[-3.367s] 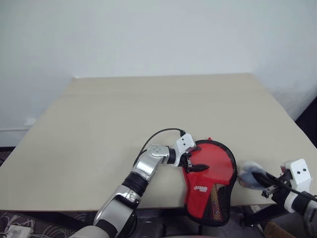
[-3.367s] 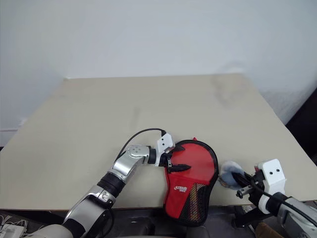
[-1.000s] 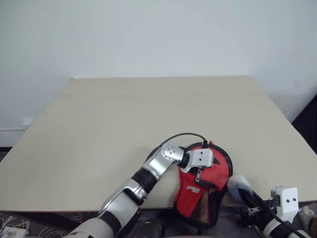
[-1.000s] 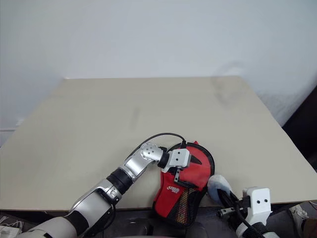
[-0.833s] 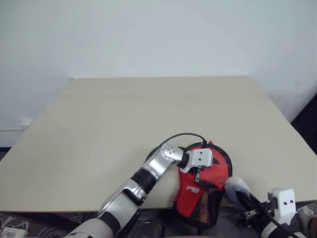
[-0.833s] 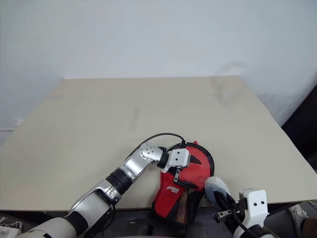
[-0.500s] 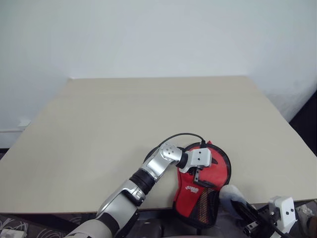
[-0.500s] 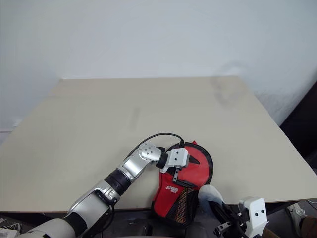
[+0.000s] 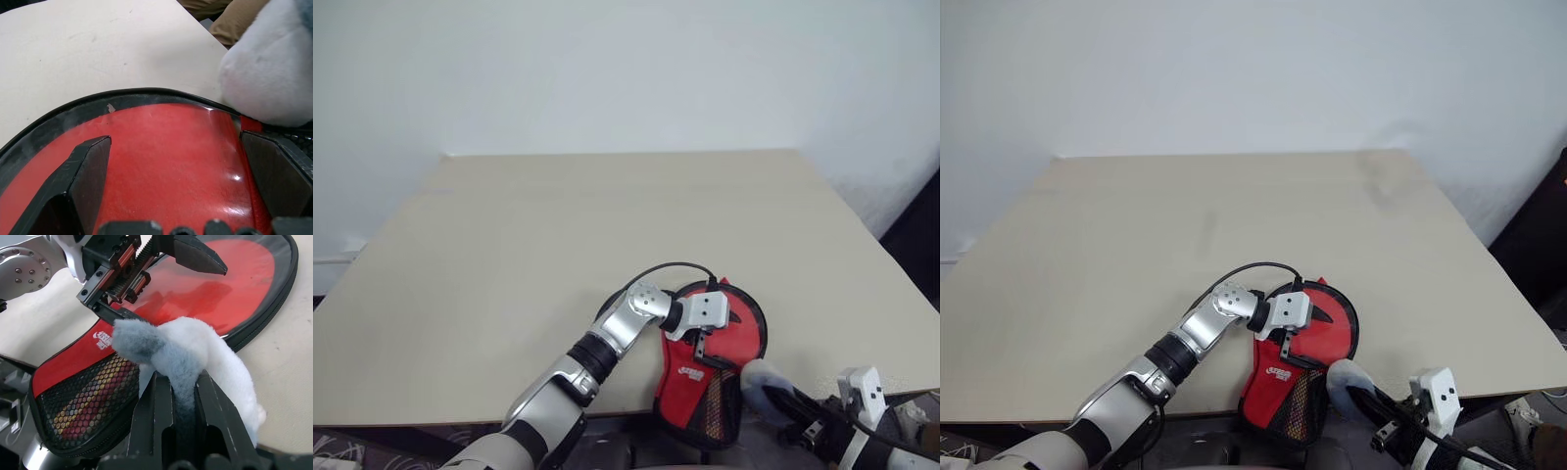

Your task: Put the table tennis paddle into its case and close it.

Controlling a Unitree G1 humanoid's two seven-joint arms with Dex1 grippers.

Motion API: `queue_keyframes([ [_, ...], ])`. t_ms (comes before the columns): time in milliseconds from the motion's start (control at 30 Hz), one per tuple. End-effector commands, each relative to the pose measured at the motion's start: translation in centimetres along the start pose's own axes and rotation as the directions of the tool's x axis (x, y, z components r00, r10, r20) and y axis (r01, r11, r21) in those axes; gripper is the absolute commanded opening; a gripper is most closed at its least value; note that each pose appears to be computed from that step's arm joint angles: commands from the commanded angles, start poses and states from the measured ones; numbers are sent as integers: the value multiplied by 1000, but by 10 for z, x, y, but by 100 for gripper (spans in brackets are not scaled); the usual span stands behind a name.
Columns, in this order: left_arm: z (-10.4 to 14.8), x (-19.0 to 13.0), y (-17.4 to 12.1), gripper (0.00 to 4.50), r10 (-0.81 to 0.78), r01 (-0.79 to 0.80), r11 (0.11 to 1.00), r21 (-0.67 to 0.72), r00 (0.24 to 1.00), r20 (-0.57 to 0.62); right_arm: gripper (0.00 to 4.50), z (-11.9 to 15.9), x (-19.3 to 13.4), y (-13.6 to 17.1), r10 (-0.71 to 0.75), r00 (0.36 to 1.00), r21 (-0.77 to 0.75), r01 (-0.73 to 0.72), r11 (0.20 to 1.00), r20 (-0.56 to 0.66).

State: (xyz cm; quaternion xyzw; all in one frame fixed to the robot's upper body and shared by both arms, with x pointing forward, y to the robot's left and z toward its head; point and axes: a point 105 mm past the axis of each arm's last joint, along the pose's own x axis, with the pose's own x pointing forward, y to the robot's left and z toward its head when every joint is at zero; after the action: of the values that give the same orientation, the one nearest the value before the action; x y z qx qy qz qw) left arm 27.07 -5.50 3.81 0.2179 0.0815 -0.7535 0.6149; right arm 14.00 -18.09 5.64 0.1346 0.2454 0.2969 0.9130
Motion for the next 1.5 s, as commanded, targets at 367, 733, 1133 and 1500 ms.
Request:
queue_keyframes([
  [367, -49, -8, -12, 450, 7, -23, 995, -101, 987, -160, 0, 43, -3, 1, -3, 997, 2, 3, 1000, 78],
  [733, -48, -10, -9, 450, 19, -35, 995, -97, 987, -159, 196, 56, 41, 27, -73, 972, 97, 52, 994, 222],
  [1133, -31, -19, 16, 450, 128, -139, 958, -252, 990, -63, 386, 80, 74, 16, -126, 947, 77, 108, 991, 295],
  [1500, -14, -83, 85, 450, 412, -375, 833, -407, 911, 5, 386, 85, 72, 9, -174, 925, 67, 161, 985, 338],
])
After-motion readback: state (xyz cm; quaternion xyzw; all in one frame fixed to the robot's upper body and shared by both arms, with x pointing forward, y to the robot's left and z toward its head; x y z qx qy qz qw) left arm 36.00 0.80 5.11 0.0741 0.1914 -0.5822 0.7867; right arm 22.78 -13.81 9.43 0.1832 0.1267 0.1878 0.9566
